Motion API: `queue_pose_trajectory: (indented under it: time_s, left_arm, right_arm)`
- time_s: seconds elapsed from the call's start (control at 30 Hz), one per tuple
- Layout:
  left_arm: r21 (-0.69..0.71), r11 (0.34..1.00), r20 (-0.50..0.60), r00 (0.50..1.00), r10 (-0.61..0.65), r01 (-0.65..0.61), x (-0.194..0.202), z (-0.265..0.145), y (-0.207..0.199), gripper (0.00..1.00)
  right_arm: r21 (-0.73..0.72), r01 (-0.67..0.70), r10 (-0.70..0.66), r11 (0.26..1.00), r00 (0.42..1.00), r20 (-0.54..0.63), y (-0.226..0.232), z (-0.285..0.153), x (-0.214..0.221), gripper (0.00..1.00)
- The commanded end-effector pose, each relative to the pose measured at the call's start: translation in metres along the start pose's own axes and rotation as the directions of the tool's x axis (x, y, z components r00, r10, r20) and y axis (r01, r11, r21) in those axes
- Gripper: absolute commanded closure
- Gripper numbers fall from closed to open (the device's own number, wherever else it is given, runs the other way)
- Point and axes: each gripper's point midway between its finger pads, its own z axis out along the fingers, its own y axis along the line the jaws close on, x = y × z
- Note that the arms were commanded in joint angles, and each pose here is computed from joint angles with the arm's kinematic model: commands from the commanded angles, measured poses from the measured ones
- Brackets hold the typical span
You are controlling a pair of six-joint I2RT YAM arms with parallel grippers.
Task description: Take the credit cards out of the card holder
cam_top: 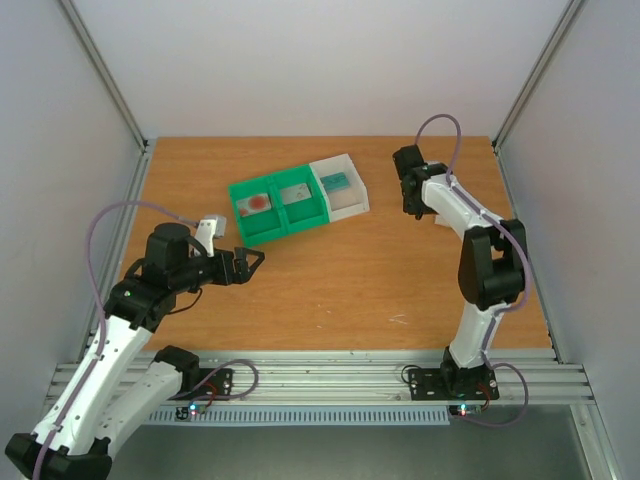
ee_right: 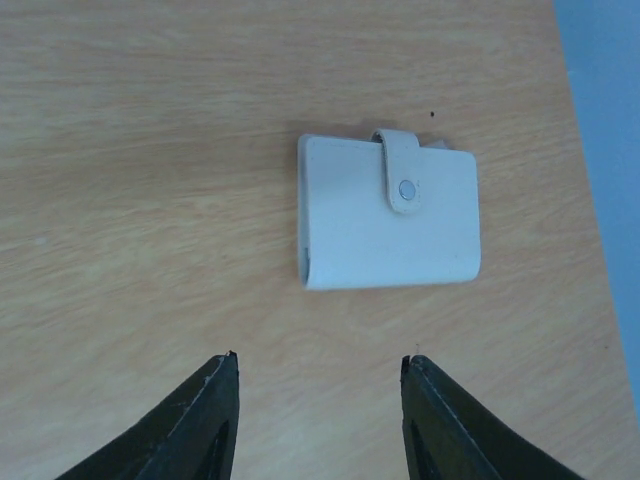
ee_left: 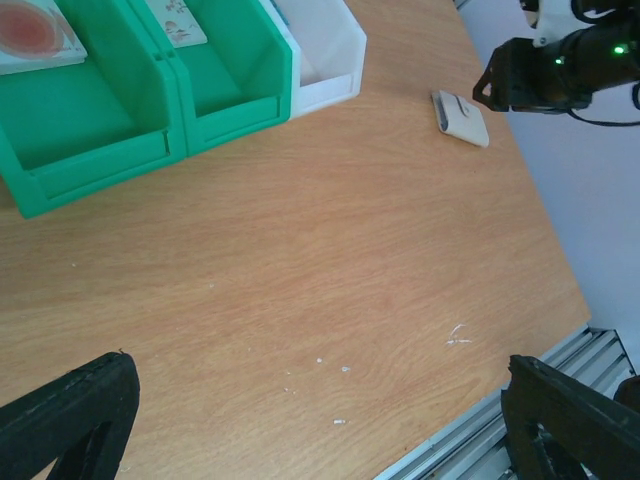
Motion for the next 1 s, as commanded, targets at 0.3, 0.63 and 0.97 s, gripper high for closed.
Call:
queue_pose_trajectory:
  time_s: [0.3,0.63,0.97]
  left_arm:
    - [-0.002,0.999,0.026,0.999,0.045,-0.045,-0.002,-0.002,0.001,0.01]
    - [0.007,0.999,0.020,0.999,0.043,-0.043,-0.002,-0.001,0.000,0.01]
    - [0.001,0.999,0.024,0.999,0.040,-0.041,-0.002,-0.001,0.001,0.01]
  right_arm:
    - [0.049,0.060,-0.052,0.997,0.988,-0.147,-0.009,0.082,0.001,0.64]
    - [0.062,0.084,-0.071,0.995,0.981,-0.181,-0.004,0.106,-0.005,0.66]
    - [0.130,0.101,-0.072,0.986,0.975,-0.209,-0.008,0.123,0.001,0.76]
